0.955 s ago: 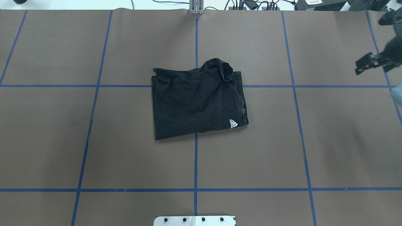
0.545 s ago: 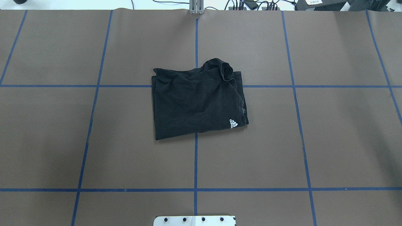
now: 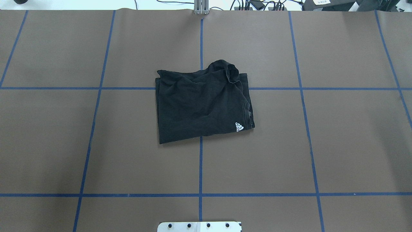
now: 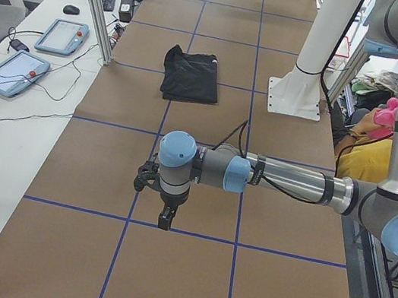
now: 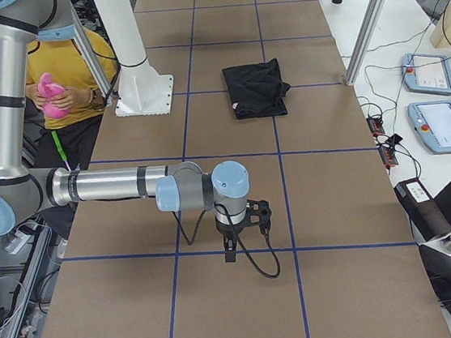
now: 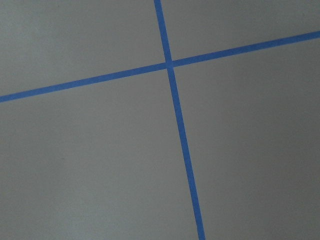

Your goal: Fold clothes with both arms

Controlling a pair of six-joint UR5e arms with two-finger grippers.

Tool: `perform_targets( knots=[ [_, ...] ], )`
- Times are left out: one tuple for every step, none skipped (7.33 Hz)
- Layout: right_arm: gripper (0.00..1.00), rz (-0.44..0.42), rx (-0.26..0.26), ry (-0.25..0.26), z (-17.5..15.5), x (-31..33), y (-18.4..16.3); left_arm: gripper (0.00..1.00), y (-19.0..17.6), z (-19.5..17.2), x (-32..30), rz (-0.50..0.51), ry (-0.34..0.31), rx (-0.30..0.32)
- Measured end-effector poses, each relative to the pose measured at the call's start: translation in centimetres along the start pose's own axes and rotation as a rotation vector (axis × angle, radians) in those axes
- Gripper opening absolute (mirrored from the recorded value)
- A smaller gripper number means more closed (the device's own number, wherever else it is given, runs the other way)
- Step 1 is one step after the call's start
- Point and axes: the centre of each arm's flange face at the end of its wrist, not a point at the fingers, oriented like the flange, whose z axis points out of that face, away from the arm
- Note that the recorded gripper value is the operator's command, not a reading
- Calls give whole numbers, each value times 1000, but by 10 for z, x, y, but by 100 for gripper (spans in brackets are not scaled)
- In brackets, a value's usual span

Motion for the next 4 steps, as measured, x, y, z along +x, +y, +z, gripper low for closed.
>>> perform_targets(
  knots=[
    [100, 4, -1, 2, 1, 2, 0, 100, 2, -7, -6, -11, 1, 15],
    [100, 4, 2, 3, 0, 2, 0, 100, 2, -17, -10, -20, -5, 40],
    [100, 6, 4, 4, 0, 2, -1, 100, 1, -26, -11, -19, -12, 60],
    [100, 11, 5, 3, -1, 2, -1, 100, 2, -30, -9, -13, -16, 71]
  ],
)
